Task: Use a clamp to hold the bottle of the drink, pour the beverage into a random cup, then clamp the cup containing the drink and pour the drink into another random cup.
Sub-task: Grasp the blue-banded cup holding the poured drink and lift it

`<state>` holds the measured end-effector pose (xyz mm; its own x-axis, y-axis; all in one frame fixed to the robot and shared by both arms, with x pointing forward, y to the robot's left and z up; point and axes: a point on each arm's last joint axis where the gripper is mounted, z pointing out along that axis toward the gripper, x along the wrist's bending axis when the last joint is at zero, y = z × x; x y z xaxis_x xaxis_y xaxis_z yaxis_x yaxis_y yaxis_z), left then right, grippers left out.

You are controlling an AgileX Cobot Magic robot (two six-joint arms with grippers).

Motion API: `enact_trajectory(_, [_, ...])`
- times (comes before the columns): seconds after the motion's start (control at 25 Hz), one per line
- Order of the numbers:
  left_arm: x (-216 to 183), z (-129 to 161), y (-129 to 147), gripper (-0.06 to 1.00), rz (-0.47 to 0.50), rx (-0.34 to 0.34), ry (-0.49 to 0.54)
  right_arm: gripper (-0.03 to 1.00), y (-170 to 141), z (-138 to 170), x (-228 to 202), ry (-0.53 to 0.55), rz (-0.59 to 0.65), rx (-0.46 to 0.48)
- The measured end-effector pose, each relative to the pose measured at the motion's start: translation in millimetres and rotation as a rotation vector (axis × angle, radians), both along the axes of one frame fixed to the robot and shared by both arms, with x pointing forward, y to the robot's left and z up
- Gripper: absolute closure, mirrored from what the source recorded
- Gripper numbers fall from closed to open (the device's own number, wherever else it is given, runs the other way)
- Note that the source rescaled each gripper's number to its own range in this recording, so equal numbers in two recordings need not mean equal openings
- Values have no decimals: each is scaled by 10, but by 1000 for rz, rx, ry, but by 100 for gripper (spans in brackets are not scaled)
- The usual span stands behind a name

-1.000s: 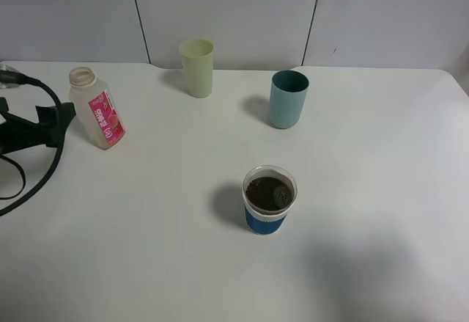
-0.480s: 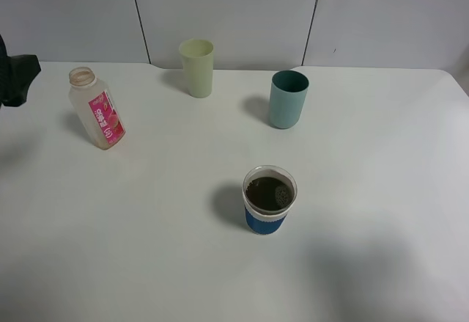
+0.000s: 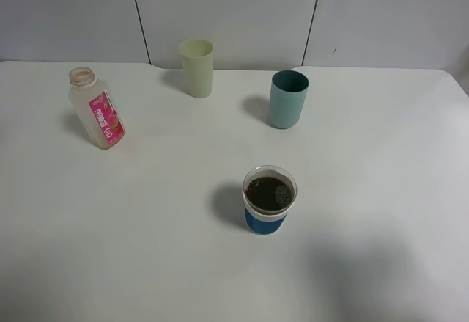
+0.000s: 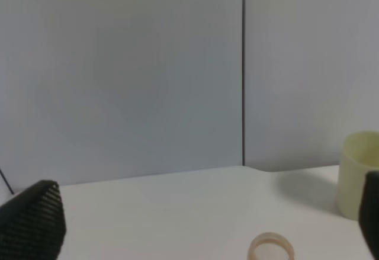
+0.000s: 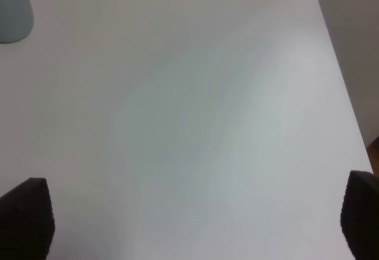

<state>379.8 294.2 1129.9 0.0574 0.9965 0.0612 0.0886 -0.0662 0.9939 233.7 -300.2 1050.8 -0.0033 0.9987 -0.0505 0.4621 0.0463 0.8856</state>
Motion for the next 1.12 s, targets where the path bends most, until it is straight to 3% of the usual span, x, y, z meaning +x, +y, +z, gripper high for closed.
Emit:
enact_trajectory(0.44, [-692, 282, 52, -6, 13, 64, 29, 7, 0, 0, 0, 0, 0, 0])
enact_trajectory(0.92, [-1289, 172, 146, -6, 100, -12, 40, 7, 0, 0, 0, 0, 0, 0])
enact_trajectory(1.12, [-1442, 111, 159, -6, 202, -27, 60, 7, 0, 0, 0, 0, 0, 0])
